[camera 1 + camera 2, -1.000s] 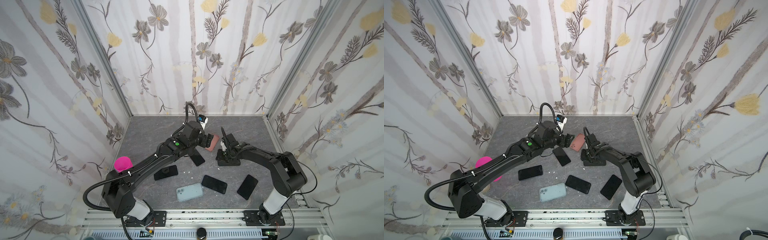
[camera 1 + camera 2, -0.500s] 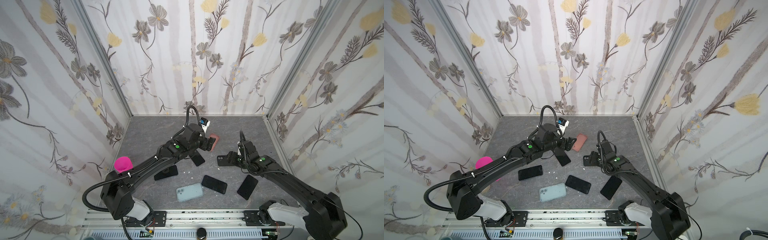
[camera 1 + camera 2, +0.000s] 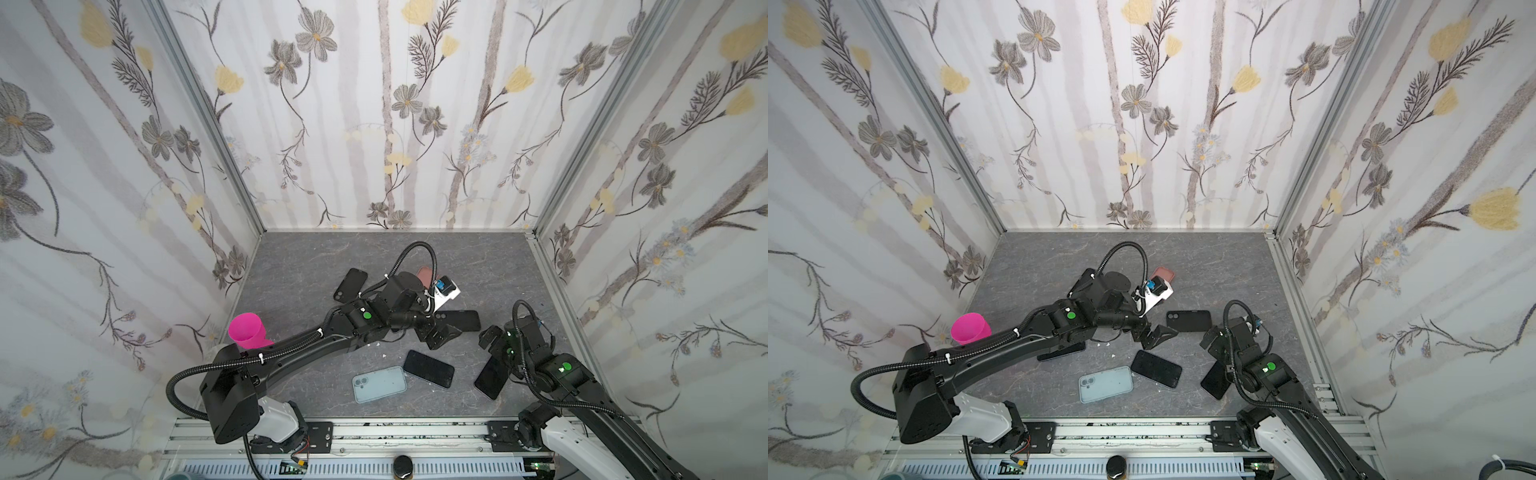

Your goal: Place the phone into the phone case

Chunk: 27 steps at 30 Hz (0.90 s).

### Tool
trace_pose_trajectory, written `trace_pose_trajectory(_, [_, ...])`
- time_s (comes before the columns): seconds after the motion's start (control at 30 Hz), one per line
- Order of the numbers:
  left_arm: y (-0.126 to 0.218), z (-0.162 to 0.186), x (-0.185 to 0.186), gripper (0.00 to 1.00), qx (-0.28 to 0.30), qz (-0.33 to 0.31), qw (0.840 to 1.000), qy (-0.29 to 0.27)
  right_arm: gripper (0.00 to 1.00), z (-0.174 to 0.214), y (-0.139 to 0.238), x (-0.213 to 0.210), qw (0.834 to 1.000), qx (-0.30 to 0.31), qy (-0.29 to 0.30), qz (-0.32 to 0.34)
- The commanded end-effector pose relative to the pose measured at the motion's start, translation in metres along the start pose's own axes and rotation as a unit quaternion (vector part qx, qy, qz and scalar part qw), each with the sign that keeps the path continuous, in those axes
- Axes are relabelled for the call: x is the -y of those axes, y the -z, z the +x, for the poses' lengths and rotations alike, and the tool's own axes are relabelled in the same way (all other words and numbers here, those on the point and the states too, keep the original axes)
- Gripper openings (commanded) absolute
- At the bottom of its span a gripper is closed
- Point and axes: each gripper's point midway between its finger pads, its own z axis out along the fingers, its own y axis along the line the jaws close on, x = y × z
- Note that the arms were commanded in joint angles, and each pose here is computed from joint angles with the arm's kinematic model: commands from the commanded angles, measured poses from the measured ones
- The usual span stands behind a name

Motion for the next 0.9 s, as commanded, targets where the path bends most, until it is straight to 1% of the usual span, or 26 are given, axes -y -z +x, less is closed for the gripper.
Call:
trace_pose_trajectory(0.0, [-0.004, 0.01, 0.025, 1.0, -0.017, 0.053, 0.998, -0.041, 1.0, 0.012, -0.007, 0.024, 0.998, -0.025, -0.004, 0.059])
trace_pose_trajectory(0.13, [-0.01, 0.021, 0.042, 1.0, -0.043, 0.077, 0.995, -0.049, 1.0, 0.026, -0.017, 0.034, 0.994, -0.06, 0.015, 0.088])
trace_pose_trajectory(0.2, [-0.012, 0.023, 0.045, 1.0, -0.051, 0.075, 0.995, -0.051, 1.0, 0.031, -0.021, 0.038, 0.992, -0.071, 0.019, 0.099])
trace_pose_trajectory(0.4, [-0.012, 0.02, 0.038, 1.0, -0.052, 0.047, 0.996, -0.05, 1.0, 0.038, -0.028, 0.05, 0.988, -0.084, 0.029, 0.124])
trace_pose_trajectory(0.6, [-0.013, 0.018, 0.034, 1.0, -0.05, 0.037, 0.997, -0.047, 1.0, 0.042, -0.03, 0.06, 0.984, -0.094, 0.039, 0.148])
trace_pose_trajectory(0.87, [-0.015, 0.02, 0.031, 1.0, -0.054, 0.028, 0.997, -0.045, 1.0, 0.057, -0.034, 0.069, 0.98, -0.123, 0.038, 0.154])
